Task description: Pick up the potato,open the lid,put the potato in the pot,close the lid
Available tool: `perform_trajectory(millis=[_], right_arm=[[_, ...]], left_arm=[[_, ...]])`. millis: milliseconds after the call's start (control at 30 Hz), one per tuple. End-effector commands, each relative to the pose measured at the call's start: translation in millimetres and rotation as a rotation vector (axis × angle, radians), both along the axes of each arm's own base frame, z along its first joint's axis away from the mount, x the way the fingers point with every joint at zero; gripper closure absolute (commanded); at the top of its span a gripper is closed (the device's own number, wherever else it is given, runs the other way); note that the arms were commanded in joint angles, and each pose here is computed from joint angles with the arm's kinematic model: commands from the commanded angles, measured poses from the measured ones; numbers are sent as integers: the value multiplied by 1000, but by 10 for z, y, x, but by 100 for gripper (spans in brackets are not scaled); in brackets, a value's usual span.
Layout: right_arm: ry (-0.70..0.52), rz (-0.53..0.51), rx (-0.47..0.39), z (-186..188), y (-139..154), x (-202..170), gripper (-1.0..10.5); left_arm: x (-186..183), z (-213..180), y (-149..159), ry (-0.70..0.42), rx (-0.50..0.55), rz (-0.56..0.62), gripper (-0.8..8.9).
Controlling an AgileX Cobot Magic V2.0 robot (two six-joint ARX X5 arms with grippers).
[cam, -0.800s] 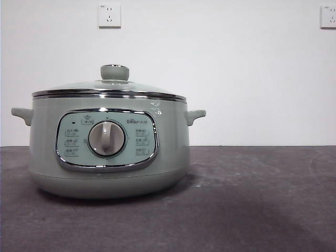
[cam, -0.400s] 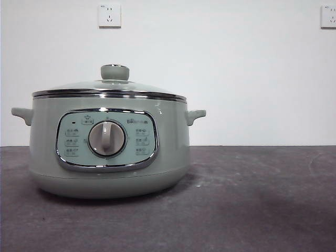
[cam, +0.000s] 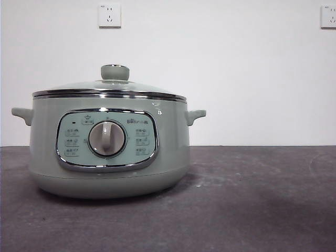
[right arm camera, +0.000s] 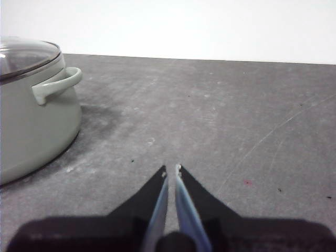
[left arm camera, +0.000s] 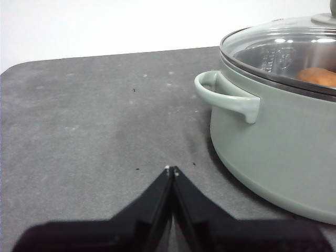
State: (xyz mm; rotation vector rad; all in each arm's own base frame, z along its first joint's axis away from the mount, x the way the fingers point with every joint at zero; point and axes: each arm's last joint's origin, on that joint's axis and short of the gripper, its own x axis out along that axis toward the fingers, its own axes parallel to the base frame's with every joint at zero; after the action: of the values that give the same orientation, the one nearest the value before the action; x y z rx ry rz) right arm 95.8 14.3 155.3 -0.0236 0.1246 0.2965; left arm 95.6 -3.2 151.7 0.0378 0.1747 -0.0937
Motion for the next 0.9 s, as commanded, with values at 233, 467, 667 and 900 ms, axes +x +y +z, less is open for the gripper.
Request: perform_trajectory(millis=[233,467,667,900], right_arm=[[66,-7,16,-79,-1,1,917],[68,-9,15,-80,-1,2,917],[68,-9,15,-80,-1,2,917],[68,-9,15,-80,-2,2,917]], left_arm=[[6,-48,4,7,10,4,817],[6,-48,4,7,10,4,817],[6,-48,4,7,10,4,817],[6,-48,4,7,10,4,817]])
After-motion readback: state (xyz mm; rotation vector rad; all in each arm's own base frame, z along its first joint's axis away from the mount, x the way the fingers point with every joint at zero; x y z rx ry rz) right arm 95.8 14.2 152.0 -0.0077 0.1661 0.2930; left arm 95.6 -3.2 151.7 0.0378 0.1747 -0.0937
